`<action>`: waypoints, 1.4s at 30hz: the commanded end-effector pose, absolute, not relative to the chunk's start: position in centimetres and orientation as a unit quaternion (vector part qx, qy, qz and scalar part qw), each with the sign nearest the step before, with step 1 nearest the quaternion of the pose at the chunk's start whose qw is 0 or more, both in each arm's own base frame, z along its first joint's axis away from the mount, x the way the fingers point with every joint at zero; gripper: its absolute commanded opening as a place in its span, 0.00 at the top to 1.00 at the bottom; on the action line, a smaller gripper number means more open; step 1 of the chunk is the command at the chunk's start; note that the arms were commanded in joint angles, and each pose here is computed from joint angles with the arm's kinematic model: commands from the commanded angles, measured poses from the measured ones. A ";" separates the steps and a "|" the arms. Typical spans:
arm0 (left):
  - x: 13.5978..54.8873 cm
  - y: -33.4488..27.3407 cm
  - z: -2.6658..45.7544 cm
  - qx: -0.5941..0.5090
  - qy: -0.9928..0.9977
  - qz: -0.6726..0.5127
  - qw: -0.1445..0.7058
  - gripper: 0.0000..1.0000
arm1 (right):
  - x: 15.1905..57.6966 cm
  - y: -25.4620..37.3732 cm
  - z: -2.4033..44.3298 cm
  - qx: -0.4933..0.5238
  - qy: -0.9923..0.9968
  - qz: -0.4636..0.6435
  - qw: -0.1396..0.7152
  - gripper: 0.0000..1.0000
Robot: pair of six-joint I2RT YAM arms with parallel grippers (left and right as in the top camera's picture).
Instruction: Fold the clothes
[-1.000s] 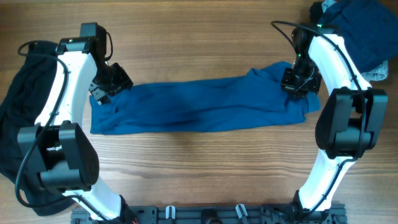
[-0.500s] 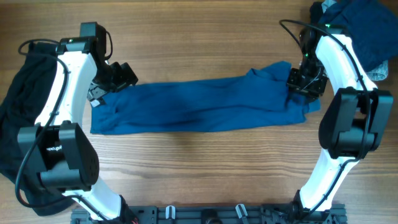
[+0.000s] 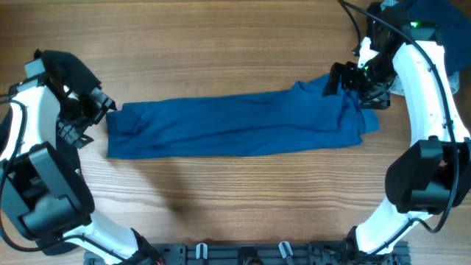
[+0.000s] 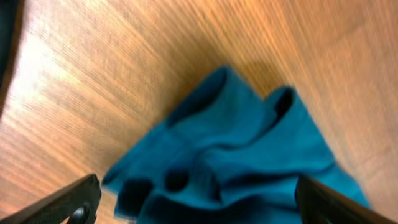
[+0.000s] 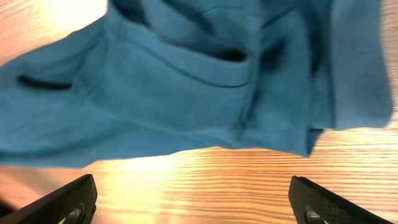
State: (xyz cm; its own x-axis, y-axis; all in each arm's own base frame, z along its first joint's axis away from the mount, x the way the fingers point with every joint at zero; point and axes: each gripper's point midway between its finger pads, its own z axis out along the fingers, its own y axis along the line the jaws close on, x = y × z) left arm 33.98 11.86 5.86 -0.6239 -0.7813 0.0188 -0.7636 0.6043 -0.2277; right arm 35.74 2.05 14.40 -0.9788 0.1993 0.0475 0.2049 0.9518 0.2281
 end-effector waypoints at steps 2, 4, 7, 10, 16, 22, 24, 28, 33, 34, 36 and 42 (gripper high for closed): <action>32.9 11.6 3.5 -0.425 0.892 -0.156 0.022 0.00 | 36.1 4.8 15.4 -0.053 -0.986 -0.156 -0.003 0.01; 33.0 11.6 2.3 -0.426 0.891 -0.156 0.017 0.03 | 36.0 5.4 15.4 -0.035 -0.987 -0.155 -0.003 0.01; 34.0 11.9 1.0 -0.402 0.900 -0.164 0.031 0.01 | 35.9 6.2 15.4 -0.024 -0.988 -0.156 -0.001 0.00; 34.6 11.5 0.0 -0.377 0.908 -0.181 0.034 0.00 | 35.8 6.6 15.4 -0.018 -0.988 -0.156 0.000 0.01; 32.9 10.0 -0.9 -0.348 0.916 -0.200 -0.011 0.02 | 36.2 6.7 15.5 -0.017 -0.988 -0.156 -0.008 0.01; 31.2 7.1 -2.2 -0.334 0.916 -0.215 -0.057 0.15 | 36.5 6.7 15.5 -0.016 -0.987 -0.156 -0.013 0.01; 30.6 5.9 -2.7 -0.320 0.920 -0.215 -0.069 0.15 | 36.5 6.7 15.5 -0.015 -0.988 -0.156 -0.013 0.00; 30.5 4.3 -3.2 -0.296 0.928 -0.214 -0.074 0.32 | 36.4 6.7 15.5 -0.012 -0.988 -0.156 -0.014 0.01; 30.8 4.6 -3.4 -0.324 0.923 -0.194 -0.074 0.96 | 36.5 6.7 15.5 -0.012 -0.988 -0.156 -0.014 0.00; 31.0 4.9 -3.3 -0.324 0.924 -0.188 -0.072 0.96 | 36.5 6.7 15.5 -0.013 -0.988 -0.156 -0.014 0.01; 31.2 6.2 -2.7 -0.333 0.928 -0.151 -0.070 0.96 | 36.5 6.7 15.5 -0.012 -0.988 -0.156 -0.014 0.01; 29.9 15.0 2.5 -0.447 0.887 0.079 -0.081 0.96 | 36.5 6.3 15.3 -0.013 -0.989 -0.145 -0.015 0.00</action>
State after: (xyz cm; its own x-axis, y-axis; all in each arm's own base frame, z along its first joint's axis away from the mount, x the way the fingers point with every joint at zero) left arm 30.39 8.91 0.37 -0.6786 -0.6986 0.2266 -0.7220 0.6912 -0.0311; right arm 36.15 6.18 14.66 -0.9989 0.0464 0.0051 0.0459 0.9565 0.2881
